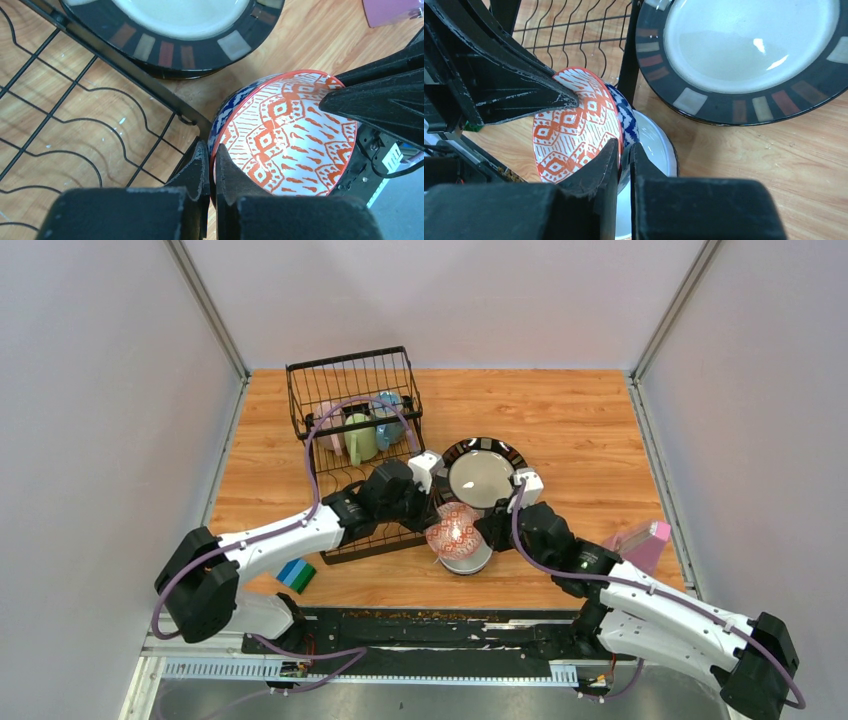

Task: Load the mixed dishes into the dish rack
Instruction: Pick up the bowl from the center of the board, then turn the bowl upside down on the dish rack.

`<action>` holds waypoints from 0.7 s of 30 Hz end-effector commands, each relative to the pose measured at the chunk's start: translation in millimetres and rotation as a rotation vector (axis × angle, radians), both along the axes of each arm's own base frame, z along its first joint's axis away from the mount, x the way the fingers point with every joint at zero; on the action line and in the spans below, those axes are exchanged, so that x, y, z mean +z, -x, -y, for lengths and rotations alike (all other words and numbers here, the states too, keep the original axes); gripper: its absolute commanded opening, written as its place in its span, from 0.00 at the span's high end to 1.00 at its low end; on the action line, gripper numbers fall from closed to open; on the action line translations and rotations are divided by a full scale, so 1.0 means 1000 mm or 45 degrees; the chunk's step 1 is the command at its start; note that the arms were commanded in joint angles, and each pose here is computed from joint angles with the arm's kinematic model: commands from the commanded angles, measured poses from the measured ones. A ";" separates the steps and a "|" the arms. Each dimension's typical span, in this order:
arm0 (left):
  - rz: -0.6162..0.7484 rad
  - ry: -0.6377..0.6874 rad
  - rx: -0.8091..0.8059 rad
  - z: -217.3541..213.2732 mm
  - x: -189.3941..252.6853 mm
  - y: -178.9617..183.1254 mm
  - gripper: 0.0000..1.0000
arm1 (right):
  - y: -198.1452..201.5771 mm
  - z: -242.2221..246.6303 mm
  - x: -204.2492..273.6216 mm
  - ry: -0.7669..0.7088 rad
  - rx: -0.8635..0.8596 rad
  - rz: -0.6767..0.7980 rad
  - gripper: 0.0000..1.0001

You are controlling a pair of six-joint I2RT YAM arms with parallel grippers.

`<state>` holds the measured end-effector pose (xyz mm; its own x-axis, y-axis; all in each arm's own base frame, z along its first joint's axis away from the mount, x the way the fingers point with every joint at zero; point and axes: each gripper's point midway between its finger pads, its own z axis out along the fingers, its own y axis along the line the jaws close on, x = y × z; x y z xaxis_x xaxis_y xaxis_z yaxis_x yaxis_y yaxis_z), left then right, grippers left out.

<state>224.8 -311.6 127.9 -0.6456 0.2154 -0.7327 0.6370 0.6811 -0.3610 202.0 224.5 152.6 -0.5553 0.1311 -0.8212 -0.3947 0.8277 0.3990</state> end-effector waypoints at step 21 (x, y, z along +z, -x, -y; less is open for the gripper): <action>0.347 0.318 0.050 -0.029 0.086 -0.012 1.00 | 0.023 -0.063 0.089 -0.407 0.366 0.048 0.20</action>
